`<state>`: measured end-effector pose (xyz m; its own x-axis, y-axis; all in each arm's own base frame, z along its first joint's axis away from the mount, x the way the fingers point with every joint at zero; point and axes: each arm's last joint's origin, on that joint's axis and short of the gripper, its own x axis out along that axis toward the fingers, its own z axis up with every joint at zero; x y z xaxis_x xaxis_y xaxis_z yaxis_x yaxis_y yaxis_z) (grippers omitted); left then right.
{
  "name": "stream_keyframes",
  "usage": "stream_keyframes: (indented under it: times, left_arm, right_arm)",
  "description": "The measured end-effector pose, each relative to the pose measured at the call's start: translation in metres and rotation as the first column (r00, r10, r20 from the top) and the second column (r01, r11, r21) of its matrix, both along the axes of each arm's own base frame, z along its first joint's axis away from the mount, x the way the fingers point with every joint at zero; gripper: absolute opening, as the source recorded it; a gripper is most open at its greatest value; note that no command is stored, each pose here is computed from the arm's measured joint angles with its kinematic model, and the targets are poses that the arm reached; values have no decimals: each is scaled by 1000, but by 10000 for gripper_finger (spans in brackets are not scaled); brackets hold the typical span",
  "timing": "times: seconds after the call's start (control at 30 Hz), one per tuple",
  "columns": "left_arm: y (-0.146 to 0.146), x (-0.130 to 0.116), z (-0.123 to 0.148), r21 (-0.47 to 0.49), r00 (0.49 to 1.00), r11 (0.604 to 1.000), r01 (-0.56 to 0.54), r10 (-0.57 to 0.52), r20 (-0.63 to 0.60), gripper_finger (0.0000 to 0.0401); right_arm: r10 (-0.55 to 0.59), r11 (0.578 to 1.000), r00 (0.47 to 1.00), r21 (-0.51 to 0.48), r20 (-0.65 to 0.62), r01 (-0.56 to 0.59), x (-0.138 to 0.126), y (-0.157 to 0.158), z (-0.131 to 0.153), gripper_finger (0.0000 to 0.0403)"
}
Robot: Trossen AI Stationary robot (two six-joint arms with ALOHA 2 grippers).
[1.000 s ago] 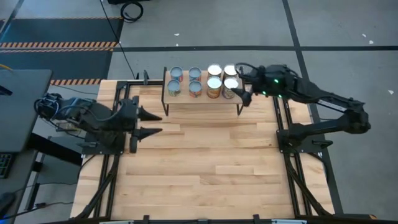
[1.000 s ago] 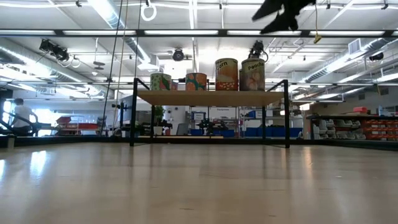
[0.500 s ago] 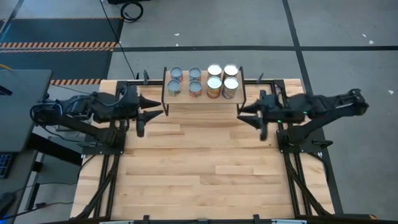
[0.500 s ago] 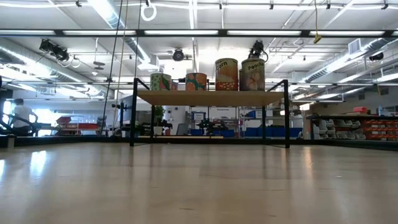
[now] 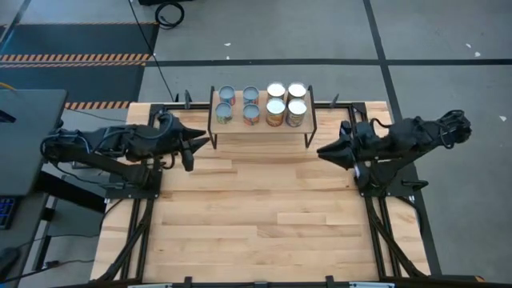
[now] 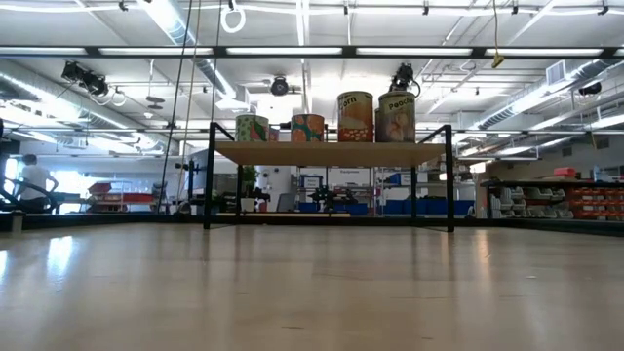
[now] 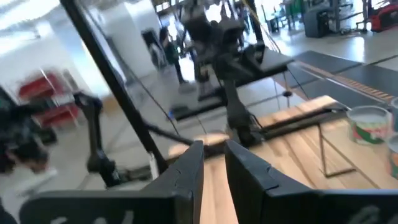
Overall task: Pick and place cans onto a shelf
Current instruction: Return to Home Position
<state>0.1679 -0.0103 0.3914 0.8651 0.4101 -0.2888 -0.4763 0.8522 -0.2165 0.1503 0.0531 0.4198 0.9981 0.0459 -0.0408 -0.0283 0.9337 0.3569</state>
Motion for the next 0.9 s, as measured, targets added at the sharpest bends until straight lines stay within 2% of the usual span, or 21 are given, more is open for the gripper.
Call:
stream_keyframes:
  times: [0.07, 0.13, 0.23, 0.3, 0.47, 0.57, 0.67, 0.73, 0.8, 0.9]
  left_arm:
    - [0, 3, -2, 26, 1000, 1000, 8, -8, -20, 133]
    - [-1, 5, -3, 114, 997, 993, 38, -30, -71, 133]
    - [0, 9, -5, 276, 983, 956, 96, -48, -176, 133]
    - [0, 9, -6, 329, 974, 936, 125, -53, -219, 133]
    - [1, 10, -5, 288, 982, 952, 108, -57, -181, 133]
    - [-1, 12, -8, 291, 978, 942, 165, -118, -172, 133]
    - [-4, 15, -22, 306, 981, 932, 193, -177, -81, 133]
    - [-5, 17, -35, 330, 979, 924, 191, -205, 6, 133]
    - [-5, 18, -54, 336, 976, 924, 182, -210, 51, 133]
    - [-5, 14, -77, 313, 974, 934, 171, -208, 89, 133]
  right_arm:
    - [-2, 999, 999, -43, -37, 1, -2, -2, -4, 73]
    - [0, 999, 999, -48, -42, -2, -2, -3, -4, 73]
    - [12, 995, 995, -101, -97, -22, -4, -3, -10, 73]
    - [13, 993, 992, -116, -128, -27, -7, -4, -13, 73]
    - [30, 982, 991, -183, -130, -54, -28, -13, -11, 73]
    - [79, 967, 994, -239, -74, -94, -47, -19, -5, 73]
    - [154, 931, 988, -331, -23, -153, -64, -24, -1, 73]
    - [159, 917, 987, -367, -22, -156, -73, -27, -2, 73]
    - [158, 920, 987, -359, -30, -158, -79, -30, -6, 73]
    - [132, 946, 991, -297, 3, -126, -81, -31, -13, 73]
